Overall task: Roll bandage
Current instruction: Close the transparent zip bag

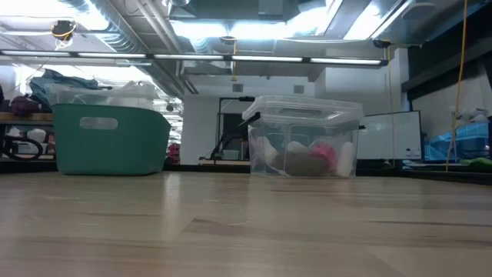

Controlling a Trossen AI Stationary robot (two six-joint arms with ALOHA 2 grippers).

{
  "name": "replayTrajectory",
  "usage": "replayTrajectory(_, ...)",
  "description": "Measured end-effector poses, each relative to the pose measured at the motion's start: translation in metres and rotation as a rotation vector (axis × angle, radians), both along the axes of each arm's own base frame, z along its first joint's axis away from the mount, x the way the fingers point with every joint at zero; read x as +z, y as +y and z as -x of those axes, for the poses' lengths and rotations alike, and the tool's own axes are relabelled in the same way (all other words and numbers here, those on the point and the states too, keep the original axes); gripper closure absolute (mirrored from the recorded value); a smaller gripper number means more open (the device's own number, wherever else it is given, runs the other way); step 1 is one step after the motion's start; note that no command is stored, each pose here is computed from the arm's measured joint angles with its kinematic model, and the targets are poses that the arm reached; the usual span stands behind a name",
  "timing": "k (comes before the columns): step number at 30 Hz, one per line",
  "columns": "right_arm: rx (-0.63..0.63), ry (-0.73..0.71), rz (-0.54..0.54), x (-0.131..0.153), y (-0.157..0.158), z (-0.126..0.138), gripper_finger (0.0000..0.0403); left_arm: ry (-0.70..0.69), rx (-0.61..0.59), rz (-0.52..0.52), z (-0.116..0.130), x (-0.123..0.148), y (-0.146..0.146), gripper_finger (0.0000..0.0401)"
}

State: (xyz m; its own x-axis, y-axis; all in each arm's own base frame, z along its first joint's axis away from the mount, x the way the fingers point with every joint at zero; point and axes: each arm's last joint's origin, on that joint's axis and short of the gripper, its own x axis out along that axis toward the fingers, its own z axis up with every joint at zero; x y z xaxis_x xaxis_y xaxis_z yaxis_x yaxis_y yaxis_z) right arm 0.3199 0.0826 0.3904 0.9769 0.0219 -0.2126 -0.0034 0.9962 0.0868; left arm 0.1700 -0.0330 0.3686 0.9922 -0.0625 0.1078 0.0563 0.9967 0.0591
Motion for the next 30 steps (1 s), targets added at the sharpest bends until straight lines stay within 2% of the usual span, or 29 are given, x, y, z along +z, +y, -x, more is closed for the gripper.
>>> replayTrajectory(7,0.014,-0.043,-0.008,0.005,0.001,0.000,0.0191,0.028,0.000,-0.006,0.000,-0.003,0.000,0.0401)
replayTrajectory(10,0.011,-0.059,0.045,0.012,-0.002,0.008,0.0191,0.017,0.002,-0.028,0.003,-0.001,0.001,0.0401)
replayTrajectory(15,0.015,-0.075,0.151,0.041,-0.016,0.055,0.0191,-0.044,0.024,-0.052,0.026,0.009,0.007,0.0401)
replayTrajectory(17,0.015,-0.068,0.147,0.052,-0.023,0.082,0.0191,-0.051,0.039,-0.050,0.043,0.011,0.011,0.0401)
replayTrajectory(20,0.005,-0.018,0.095,0.058,-0.035,0.122,0.0191,0.030,0.057,-0.015,0.069,0.003,0.017,0.0401)
replayTrajectory(22,0.003,0.014,0.077,0.050,-0.040,0.140,0.0191,0.103,0.056,0.046,0.082,-0.006,0.020,0.0401)
replayTrajectory(25,0.032,0.037,0.061,0.023,-0.043,0.154,0.0191,0.197,0.058,0.129,0.084,-0.033,0.020,0.0401)
replayTrajectory(30,0.082,-0.039,0.017,-0.052,-0.040,0.150,0.0191,0.157,0.050,0.200,0.063,-0.073,0.016,0.0401)
